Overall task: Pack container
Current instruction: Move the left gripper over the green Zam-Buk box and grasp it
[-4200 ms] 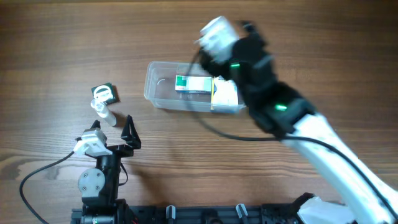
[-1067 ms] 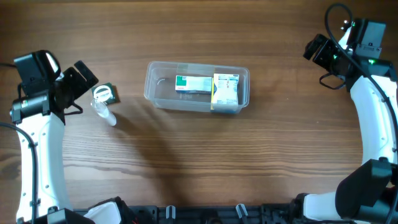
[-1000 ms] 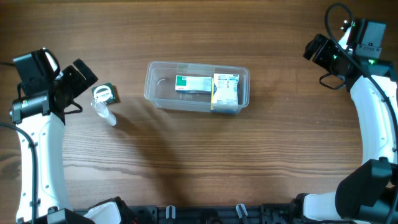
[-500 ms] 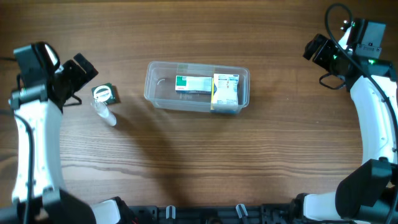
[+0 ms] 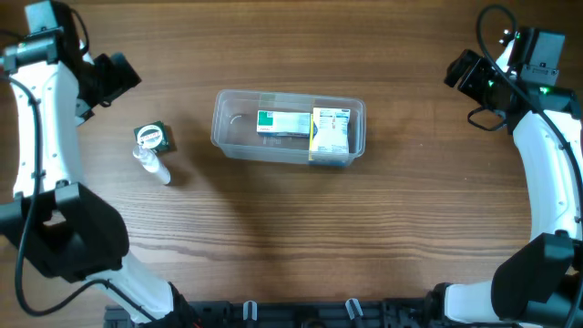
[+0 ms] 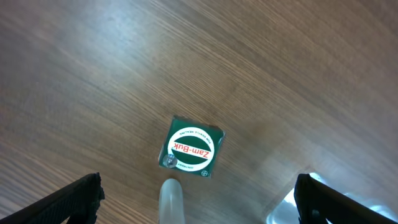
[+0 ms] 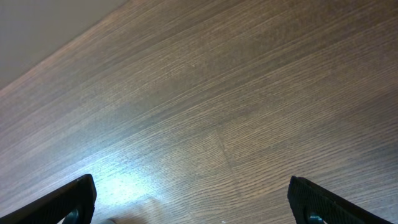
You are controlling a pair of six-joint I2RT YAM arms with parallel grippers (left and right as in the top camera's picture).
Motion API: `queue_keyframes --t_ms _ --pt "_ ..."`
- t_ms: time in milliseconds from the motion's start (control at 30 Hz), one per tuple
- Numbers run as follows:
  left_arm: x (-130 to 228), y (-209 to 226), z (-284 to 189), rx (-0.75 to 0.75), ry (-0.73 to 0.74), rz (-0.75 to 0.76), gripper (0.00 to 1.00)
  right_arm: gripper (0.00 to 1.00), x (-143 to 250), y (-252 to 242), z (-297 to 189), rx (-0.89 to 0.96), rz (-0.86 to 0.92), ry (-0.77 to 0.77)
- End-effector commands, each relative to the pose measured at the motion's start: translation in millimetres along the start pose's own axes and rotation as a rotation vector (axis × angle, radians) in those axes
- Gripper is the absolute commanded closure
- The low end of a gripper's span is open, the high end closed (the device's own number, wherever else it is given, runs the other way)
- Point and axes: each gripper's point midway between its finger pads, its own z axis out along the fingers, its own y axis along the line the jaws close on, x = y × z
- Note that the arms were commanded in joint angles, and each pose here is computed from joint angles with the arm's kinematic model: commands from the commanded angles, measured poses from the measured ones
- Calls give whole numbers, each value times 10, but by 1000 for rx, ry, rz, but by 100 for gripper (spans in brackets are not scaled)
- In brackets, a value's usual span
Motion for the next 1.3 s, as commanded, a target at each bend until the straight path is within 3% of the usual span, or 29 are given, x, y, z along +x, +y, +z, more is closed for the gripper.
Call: queue_keyframes --t_ms 0,800,1267 --pt "45 -97 132 -32 29 172 0 0 11 21 30 -13 7 10" --pt "717 26 927 -90 366 216 0 0 11 21 30 -13 7 10" --pt "824 68 1386 -65 313 263 0 0 10 20 30 -13 7 9"
